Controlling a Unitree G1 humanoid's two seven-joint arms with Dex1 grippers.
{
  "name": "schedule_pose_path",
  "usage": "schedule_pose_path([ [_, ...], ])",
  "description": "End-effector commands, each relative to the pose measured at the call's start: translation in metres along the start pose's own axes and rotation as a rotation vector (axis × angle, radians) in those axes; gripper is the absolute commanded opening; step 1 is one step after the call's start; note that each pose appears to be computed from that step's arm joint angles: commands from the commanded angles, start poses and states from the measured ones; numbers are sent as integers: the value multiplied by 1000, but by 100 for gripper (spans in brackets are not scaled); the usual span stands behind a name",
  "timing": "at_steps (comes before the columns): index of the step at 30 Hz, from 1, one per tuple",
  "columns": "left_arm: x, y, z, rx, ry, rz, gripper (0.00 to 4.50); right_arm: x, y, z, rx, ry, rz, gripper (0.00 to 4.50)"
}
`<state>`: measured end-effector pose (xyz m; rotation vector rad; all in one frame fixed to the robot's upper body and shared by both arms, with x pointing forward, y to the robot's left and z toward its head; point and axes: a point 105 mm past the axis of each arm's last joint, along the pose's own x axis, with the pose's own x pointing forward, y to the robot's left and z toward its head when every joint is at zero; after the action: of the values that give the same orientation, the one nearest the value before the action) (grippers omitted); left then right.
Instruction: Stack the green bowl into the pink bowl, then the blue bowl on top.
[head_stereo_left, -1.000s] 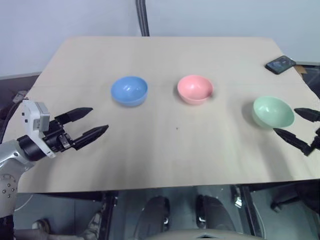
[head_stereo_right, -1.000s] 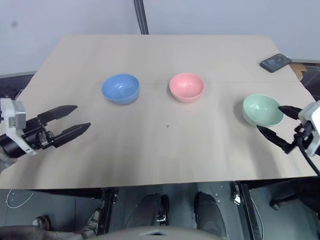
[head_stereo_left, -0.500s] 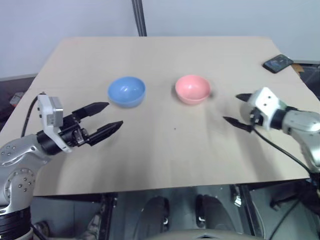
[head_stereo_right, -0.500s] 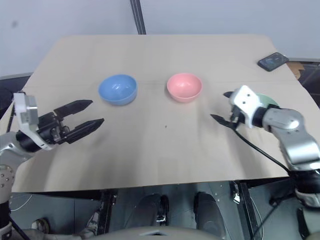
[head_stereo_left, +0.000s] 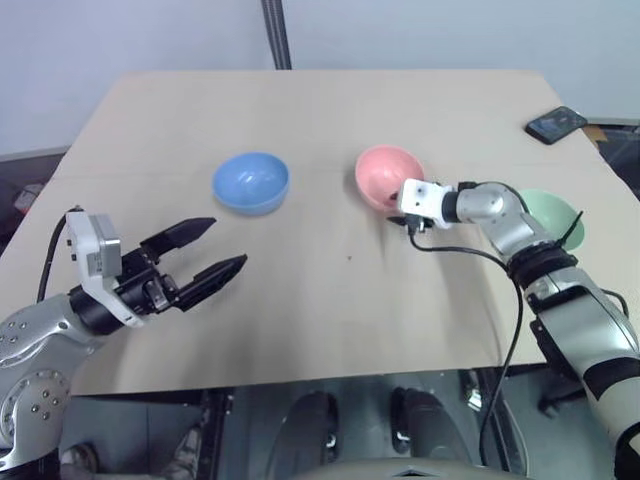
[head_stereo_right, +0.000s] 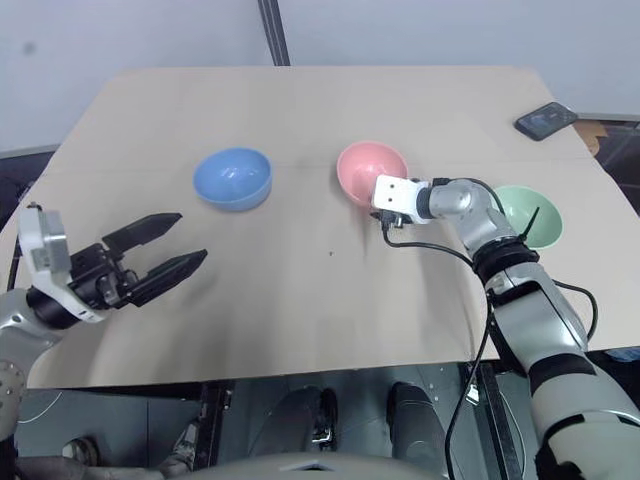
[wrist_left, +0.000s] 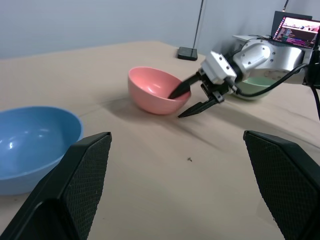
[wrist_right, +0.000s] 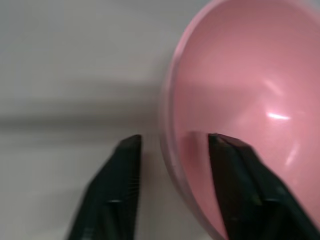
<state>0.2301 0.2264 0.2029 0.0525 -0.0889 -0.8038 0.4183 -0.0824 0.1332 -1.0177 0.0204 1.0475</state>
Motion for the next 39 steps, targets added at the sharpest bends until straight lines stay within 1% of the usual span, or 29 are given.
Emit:
schedule_pose_path([
  [1,-3,-6,12,36,-37,7,450,-1,-13,17,-87,-47,-16,40],
  [2,-3,-7,12,35,-37,10,450,-1,-14,20,-96,-59,-15,3],
  [5,-3,-9,10,31,-38,15,450,-4,-14,35,-111,-124,12,3],
  [7,-3,-9,9,28,-39,19,450,-9,-5,52,-106,-208,76,3],
  [9,-3,-8,8,26,-39,22,450,-19,17,65,-92,-252,206,3],
  [12,-2,-6,7,24,-41,22,450,-31,51,78,-74,-251,327,3],
  [15,1,-5,6,21,-42,11,450,-35,80,87,-61,-224,396,3],
  [17,4,-5,6,18,-46,-2,450,-31,90,86,-46,-195,400,3],
  [18,6,-5,6,17,-47,-7,450,-28,93,84,-39,-176,400,73],
  [19,7,-5,6,18,-48,-12,450,-27,94,82,-27,-162,397,102],
  [21,9,-4,6,17,-49,-20,450,-27,90,80,15,-143,361,186],
  [22,10,-4,6,16,-49,-25,450,-29,85,82,39,-143,334,241],
  [23,11,-3,6,14,-50,-32,450,-32,77,85,75,-149,297,276],
  [24,12,-3,6,13,-51,-39,450,-37,70,87,101,-154,261,336],
  [26,15,-3,5,9,-52,-56,450,-52,58,93,165,-173,205,431],
  [27,18,-3,5,5,-54,-67,450,-61,51,96,202,-186,171,446],
  [30,25,-4,3,-7,-62,-97,450,-89,35,101,340,-228,67,446],
  [32,30,-3,3,-10,-68,-116,450,-108,22,93,463,-221,-36,446],
  [35,35,-1,2,-13,-71,-138,450,-134,5,55,528,-104,-250,446],
  [37,39,0,1,-17,-73,-155,450,-152,-5,13,603,30,-429,446],
  [39,42,1,1,-18,-75,-168,450,-168,-8,-24,656,157,-562,446],
])
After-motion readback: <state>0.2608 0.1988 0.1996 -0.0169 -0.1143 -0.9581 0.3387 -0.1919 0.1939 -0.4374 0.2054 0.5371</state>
